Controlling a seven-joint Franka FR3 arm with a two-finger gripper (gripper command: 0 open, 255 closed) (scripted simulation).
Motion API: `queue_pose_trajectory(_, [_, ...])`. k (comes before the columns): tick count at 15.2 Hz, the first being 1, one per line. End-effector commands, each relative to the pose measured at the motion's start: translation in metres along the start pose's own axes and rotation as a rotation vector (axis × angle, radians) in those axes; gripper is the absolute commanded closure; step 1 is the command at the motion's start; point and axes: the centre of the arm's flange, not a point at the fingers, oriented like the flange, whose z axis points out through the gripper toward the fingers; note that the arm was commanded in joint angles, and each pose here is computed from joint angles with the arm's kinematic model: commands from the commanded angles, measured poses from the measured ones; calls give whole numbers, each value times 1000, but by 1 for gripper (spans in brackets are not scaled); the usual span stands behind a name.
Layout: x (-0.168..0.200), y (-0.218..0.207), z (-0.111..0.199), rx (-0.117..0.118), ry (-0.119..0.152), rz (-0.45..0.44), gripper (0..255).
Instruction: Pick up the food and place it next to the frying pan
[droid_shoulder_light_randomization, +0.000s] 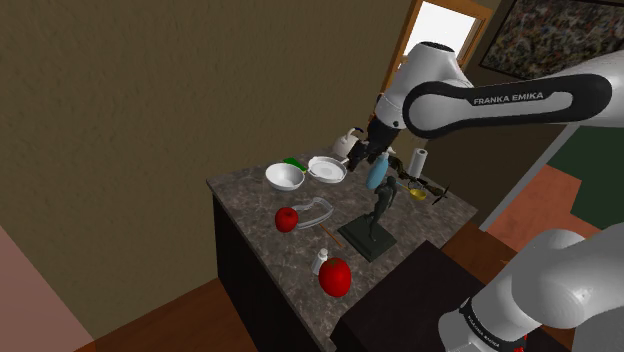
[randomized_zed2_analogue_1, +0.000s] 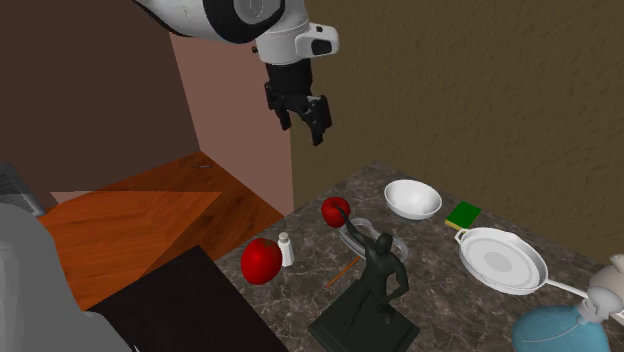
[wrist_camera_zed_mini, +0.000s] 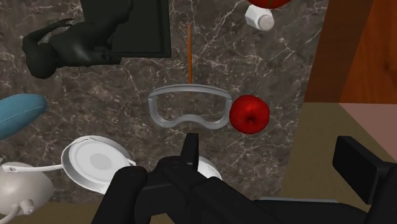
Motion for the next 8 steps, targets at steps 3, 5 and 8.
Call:
queue_pose_trajectory(3, [19,-6,50,0,0,-18,0])
queue_pose_trajectory(5, [29,-9,75,0,0,-27,0])
queue_pose_trajectory(8, [43,-15,111,-1,-1,-40,0])
